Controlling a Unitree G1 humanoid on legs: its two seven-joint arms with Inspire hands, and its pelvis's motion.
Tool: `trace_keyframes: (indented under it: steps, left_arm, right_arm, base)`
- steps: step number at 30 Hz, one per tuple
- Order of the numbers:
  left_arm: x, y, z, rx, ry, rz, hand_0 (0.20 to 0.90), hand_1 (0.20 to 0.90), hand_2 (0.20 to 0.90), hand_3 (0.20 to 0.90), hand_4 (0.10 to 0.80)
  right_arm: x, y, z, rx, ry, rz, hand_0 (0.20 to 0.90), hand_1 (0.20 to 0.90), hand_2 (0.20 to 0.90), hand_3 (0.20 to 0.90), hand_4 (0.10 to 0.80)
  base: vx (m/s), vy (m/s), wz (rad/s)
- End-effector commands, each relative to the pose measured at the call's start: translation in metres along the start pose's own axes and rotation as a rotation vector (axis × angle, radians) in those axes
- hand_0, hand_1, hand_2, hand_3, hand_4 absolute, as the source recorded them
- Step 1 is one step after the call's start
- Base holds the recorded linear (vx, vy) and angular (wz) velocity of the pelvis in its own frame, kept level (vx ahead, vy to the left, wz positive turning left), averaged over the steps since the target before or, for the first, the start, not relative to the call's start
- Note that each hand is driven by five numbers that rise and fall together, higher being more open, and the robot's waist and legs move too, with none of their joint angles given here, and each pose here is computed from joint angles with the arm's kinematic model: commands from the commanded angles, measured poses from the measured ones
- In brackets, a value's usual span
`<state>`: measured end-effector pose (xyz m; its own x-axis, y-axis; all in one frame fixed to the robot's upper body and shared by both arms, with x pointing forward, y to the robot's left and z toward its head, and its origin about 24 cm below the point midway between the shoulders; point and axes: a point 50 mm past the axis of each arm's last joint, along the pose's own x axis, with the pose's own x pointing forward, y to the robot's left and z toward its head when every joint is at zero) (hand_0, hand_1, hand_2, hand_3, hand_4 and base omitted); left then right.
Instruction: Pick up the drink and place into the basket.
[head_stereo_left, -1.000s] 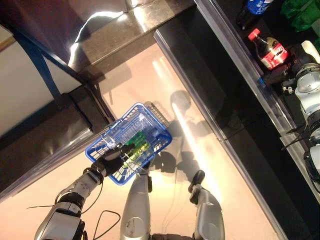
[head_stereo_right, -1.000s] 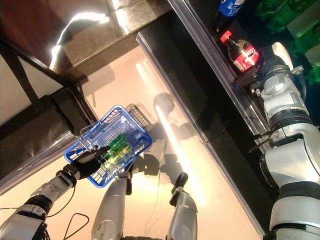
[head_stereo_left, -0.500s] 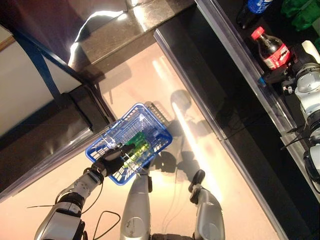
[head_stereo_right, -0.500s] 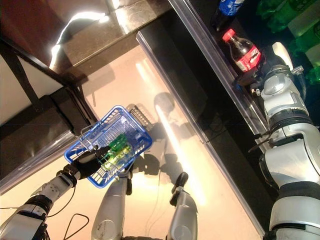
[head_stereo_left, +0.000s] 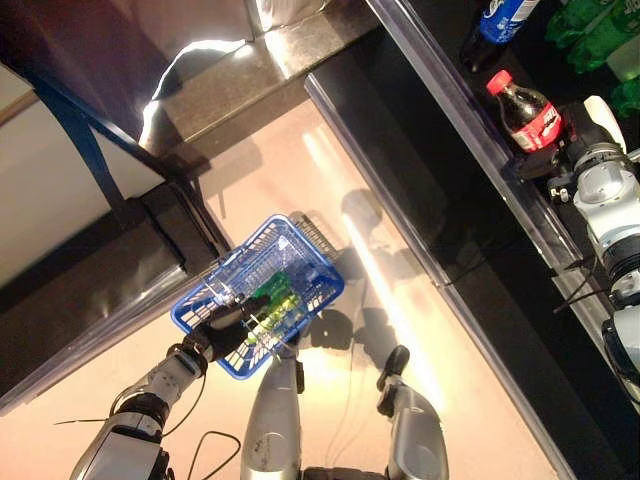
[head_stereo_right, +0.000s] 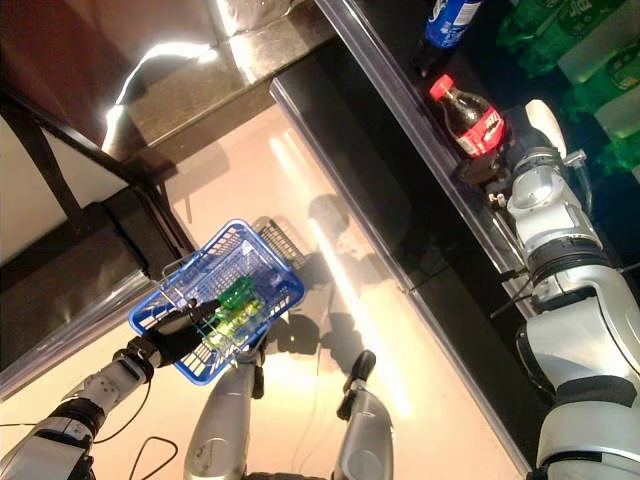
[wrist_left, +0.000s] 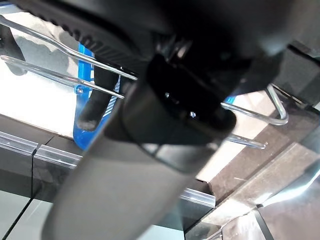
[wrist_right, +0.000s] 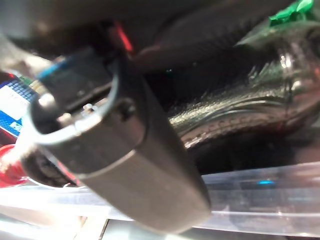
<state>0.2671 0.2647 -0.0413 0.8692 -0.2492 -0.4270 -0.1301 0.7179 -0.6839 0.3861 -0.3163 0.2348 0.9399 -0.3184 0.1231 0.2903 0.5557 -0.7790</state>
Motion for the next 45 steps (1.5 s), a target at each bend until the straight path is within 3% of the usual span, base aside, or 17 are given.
trace_keyframes:
  steps: [1, 11, 23, 34, 45]
  left_arm:
    - [-0.003, -0.019, 0.004, 0.026, -0.056, -0.216, 0.3, 0.3, 0.3, 0.2, 0.1]
    - [-0.013, -0.007, -0.034, -0.014, -0.027, -0.173, 0.3, 0.3, 0.3, 0.2, 0.1]
    - [-0.012, -0.013, -0.064, -0.073, -0.018, -0.184, 0.3, 0.3, 0.3, 0.2, 0.1]
    - [-0.007, -0.03, -0.061, -0.102, -0.073, -0.29, 0.3, 0.3, 0.3, 0.2, 0.1]
    - [-0.005, -0.069, -0.044, -0.099, -0.157, -0.516, 0.3, 0.3, 0.3, 0.2, 0.1]
  right_arm:
    - [-0.003, -0.03, 0.021, 0.047, -0.15, -0.141, 0.3, 0.3, 0.3, 0.2, 0.1]
    - [-0.02, -0.016, 0.003, 0.049, -0.195, -0.097, 0.3, 0.3, 0.3, 0.2, 0.1]
    - [-0.041, 0.003, -0.011, 0.027, -0.248, -0.027, 0.3, 0.3, 0.3, 0.2, 0.1]
    - [-0.056, 0.017, 0.003, 0.045, -0.352, -0.005, 0.3, 0.3, 0.3, 0.2, 0.1]
    - [-0.077, 0.044, 0.017, 0.102, -0.467, 0.065, 0.3, 0.3, 0.3, 0.2, 0.1]
  base:
    - [-0.015, -0.021, 0.03]
    - [0.078, 0.008, -0.06]
    - [0.08, 0.034, -0.03]
    - [0.005, 0.012, 0.01]
    - [0.003, -0.001, 0.05]
